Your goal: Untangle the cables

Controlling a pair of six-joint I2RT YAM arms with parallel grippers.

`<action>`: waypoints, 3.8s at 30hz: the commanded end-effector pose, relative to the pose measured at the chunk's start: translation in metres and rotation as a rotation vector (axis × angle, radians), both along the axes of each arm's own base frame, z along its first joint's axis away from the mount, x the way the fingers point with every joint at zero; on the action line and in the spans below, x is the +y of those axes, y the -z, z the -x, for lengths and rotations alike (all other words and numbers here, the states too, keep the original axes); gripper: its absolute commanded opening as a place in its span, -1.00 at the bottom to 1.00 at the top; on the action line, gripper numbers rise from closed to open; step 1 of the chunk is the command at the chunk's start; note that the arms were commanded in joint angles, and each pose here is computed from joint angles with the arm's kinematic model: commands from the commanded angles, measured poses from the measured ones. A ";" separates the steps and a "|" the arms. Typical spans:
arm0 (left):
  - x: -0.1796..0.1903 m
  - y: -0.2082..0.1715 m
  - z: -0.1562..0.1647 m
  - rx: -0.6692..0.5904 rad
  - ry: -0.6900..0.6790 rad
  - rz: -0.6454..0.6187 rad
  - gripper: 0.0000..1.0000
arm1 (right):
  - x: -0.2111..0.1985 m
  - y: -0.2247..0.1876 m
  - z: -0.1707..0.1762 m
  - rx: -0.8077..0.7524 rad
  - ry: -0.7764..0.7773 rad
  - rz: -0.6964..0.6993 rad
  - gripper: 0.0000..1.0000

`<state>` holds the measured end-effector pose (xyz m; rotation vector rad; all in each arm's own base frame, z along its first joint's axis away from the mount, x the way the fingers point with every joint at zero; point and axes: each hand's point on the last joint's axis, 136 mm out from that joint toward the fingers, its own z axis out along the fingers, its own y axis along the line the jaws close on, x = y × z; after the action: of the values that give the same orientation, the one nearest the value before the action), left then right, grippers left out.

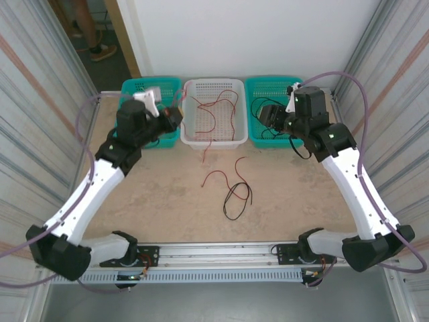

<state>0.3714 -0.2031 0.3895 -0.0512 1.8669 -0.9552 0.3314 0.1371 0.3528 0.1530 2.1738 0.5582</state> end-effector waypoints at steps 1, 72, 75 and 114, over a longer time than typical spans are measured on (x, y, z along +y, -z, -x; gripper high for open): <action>-0.016 -0.057 -0.009 -0.138 0.083 0.040 -1.00 | -0.014 -0.015 0.020 -0.047 0.013 0.025 0.15; 0.035 0.137 0.127 0.164 0.094 -0.296 0.13 | 0.041 0.249 0.106 0.527 -0.107 0.190 0.00; 0.040 0.147 0.134 0.190 0.090 -0.298 0.08 | 0.046 0.274 0.110 0.563 -0.101 0.253 -0.03; 0.026 0.136 0.127 0.172 0.120 -0.224 -0.01 | 0.083 0.198 0.085 0.375 -0.196 0.254 -1.00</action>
<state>0.2414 -0.1700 0.2326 0.0996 2.2117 -0.7816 0.2462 0.2206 0.1178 -0.0283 2.7044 0.3455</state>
